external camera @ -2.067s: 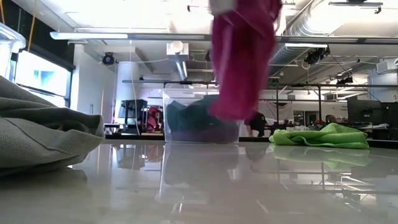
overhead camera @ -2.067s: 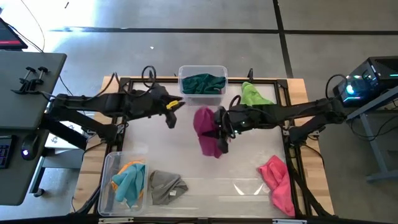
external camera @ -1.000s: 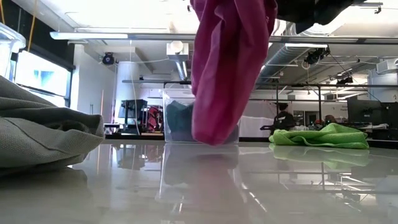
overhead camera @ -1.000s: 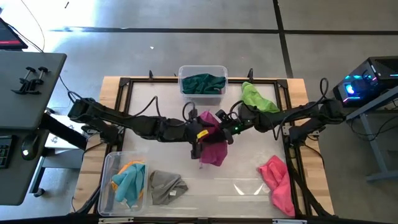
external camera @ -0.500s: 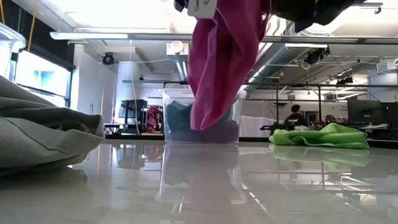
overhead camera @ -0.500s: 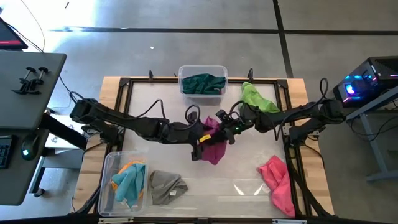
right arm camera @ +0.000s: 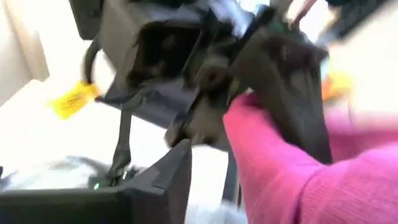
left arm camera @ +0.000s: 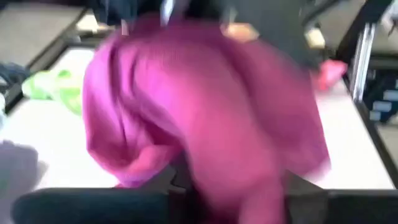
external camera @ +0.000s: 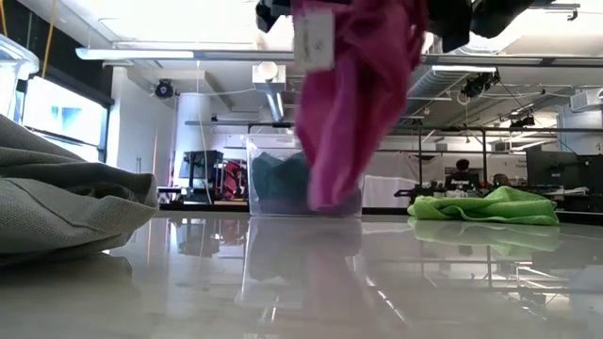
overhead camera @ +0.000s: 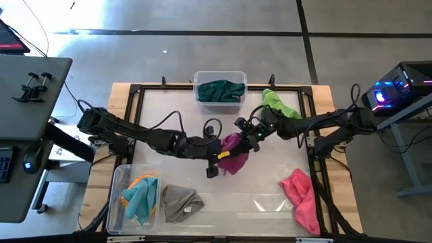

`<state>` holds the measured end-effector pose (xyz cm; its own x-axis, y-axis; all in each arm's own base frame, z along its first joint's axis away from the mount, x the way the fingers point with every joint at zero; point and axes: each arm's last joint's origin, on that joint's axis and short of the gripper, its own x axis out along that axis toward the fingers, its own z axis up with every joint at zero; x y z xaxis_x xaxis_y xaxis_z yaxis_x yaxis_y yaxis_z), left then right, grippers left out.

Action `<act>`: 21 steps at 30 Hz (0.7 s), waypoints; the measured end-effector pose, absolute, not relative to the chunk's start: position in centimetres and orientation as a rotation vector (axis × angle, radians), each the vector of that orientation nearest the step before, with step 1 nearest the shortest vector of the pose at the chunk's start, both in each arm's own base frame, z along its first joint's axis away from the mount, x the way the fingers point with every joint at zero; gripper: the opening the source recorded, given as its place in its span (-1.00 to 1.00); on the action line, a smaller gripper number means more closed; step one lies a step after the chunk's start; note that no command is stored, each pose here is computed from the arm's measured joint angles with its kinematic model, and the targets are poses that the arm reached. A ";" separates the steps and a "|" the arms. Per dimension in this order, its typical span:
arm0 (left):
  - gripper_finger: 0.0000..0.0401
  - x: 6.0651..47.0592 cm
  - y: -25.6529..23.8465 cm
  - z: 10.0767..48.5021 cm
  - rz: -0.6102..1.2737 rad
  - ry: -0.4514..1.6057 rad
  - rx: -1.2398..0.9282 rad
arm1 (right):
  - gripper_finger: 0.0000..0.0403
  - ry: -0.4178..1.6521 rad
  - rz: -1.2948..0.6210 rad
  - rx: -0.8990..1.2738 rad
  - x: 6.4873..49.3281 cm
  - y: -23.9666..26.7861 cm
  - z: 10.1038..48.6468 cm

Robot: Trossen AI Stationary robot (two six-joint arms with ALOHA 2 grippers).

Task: Sort towels by color in basket
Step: Put the pink kitchen towel into the top transparent bin

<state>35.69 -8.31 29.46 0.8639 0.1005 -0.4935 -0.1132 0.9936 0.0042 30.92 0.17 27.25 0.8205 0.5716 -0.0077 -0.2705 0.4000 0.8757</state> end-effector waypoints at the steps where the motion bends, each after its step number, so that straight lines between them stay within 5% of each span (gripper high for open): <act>1: -0.70 35.6 -8.4 29.4 0.108 0.525 -0.024 | -0.21 0.358 0.546 1.035 30.6 0.0 27.4; 14: -0.98 34.6 -8.7 30.4 0.094 0.555 -0.052 | -0.16 0.549 0.319 0.963 24.7 -0.3 29.0; 21: -0.99 34.5 -8.0 35.3 0.163 0.530 -0.046 | -0.16 0.543 -0.027 0.895 19.9 -0.8 30.1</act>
<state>34.54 -8.00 35.31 0.8505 0.1428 -0.5063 -0.1664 0.9861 -0.0014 19.86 -0.78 30.12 0.8654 0.1993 -0.4597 0.2438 0.6341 0.7338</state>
